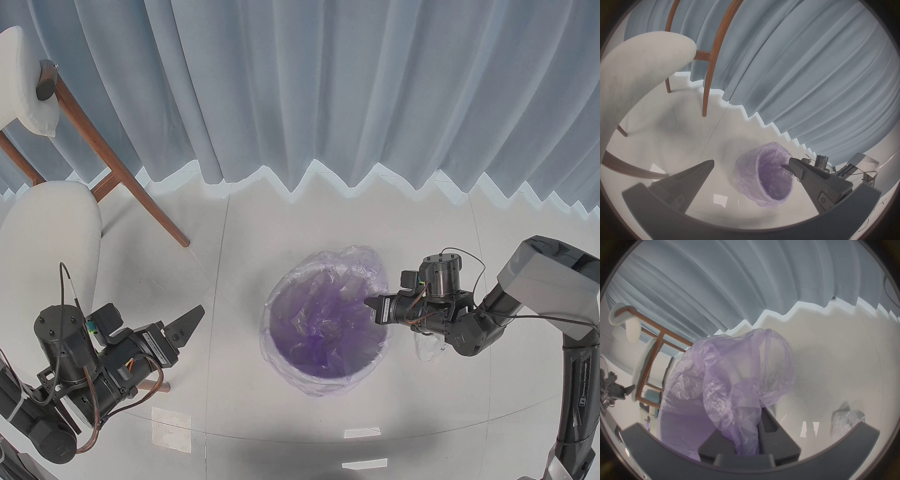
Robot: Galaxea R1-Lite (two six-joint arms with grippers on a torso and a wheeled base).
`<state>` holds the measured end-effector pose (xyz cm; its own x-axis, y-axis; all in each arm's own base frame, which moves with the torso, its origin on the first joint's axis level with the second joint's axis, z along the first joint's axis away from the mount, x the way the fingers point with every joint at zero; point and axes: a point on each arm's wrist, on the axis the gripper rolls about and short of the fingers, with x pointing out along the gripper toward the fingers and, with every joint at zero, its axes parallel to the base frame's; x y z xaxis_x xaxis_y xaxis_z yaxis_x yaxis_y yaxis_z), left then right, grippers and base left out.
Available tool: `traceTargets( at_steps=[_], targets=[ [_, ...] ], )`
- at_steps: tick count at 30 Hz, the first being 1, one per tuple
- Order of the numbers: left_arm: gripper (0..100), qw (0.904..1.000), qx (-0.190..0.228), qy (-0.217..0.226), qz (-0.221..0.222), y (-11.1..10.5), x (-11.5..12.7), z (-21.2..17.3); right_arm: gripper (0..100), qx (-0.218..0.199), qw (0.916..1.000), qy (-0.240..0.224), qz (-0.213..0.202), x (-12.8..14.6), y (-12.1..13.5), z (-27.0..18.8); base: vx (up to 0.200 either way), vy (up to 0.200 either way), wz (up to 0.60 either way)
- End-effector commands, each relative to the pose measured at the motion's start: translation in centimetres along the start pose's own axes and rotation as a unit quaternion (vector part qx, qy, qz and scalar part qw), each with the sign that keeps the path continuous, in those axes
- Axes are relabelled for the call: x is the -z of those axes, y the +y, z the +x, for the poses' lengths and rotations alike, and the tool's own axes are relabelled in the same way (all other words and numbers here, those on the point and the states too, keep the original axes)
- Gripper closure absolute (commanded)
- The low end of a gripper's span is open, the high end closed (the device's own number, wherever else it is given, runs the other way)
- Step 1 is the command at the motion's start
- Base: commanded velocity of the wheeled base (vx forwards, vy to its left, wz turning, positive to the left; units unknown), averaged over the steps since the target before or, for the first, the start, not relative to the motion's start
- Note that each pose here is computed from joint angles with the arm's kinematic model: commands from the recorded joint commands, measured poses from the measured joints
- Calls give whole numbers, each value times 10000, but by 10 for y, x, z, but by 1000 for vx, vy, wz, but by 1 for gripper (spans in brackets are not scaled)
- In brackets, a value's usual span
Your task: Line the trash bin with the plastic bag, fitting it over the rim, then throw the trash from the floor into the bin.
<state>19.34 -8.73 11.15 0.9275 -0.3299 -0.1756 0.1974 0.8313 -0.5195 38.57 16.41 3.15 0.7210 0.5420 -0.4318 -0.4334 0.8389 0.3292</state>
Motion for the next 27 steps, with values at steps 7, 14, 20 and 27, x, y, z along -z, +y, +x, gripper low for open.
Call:
traceTargets(
  at_steps=[7,14,20,27],
  targets=[
    [0,9999,31,-158,9,-2,-5,-5,100,832,9921,-533,773,2,-6,42,0,0,0],
    [0,9999,68,-90,24,-4,-2,-5,100,906,9835,-517,1479,12,3,43,0,0,0],
    [0,9999,92,-57,32,-5,-1,-5,100,847,9850,-549,1402,11,8,42,0,0,0],
    [0,10000,68,-63,32,-5,-1,-5,0,596,9848,-998,1289,-6,18,37,0,0,0]
  ],
)
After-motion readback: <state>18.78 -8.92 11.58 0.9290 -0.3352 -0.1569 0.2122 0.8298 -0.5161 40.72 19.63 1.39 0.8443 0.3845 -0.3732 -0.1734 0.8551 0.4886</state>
